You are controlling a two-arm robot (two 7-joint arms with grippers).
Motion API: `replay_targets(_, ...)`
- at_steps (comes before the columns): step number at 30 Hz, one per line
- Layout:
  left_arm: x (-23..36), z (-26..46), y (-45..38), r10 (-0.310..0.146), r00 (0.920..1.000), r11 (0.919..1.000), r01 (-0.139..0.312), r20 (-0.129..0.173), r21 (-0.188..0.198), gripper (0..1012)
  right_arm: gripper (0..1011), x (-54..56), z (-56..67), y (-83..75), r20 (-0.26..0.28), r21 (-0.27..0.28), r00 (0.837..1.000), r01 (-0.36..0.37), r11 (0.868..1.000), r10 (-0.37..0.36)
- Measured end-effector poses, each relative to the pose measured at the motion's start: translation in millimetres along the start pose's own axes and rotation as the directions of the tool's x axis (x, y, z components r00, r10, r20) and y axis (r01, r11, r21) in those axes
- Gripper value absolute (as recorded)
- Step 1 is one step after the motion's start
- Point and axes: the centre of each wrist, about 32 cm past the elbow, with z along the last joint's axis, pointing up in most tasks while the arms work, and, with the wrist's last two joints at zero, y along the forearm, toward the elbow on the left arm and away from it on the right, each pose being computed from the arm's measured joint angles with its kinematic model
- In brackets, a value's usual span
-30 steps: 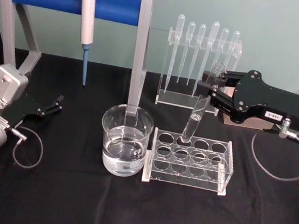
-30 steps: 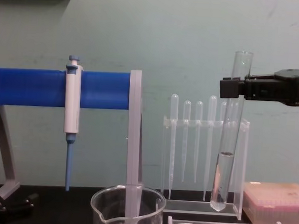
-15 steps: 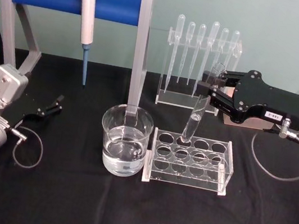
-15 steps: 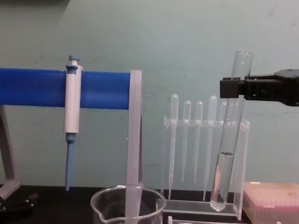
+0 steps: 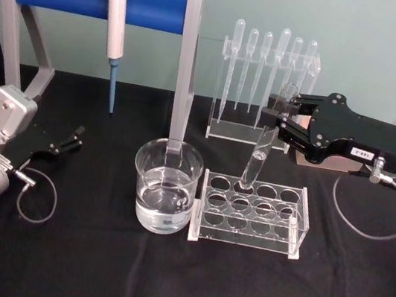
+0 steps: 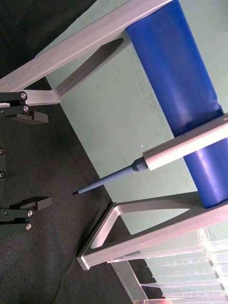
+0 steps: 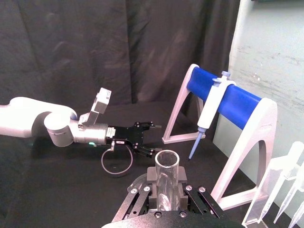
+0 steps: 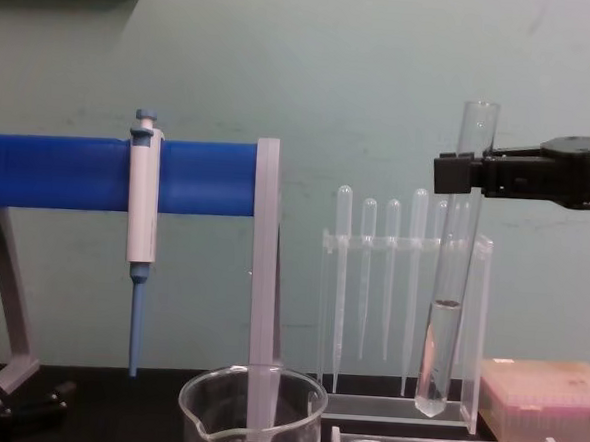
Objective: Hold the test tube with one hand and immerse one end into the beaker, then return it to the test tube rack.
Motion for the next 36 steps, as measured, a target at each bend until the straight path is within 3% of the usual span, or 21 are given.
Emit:
replay_targets(15,0.0,0.0,0.0,0.0,1.0,1.0,0.0,0.0,0.0,1000,237,8.2,12.3,13.7,0.025,0.023,0.999,-0.026,0.999,0.026)
replay_targets(26,0.0,0.0,0.0,0.0,1.0,1.0,0.0,0.0,0.0,1000,237,22.0,19.9,56.3,0.02,0.061,0.995,-0.096,0.994,0.095)
replay_targets(36,0.0,0.0,0.0,0.0,1.0,1.0,0.0,0.0,0.0,1000,237,32.0,10.9,86.6,-0.004,0.057,0.984,-0.177,0.982,0.178)
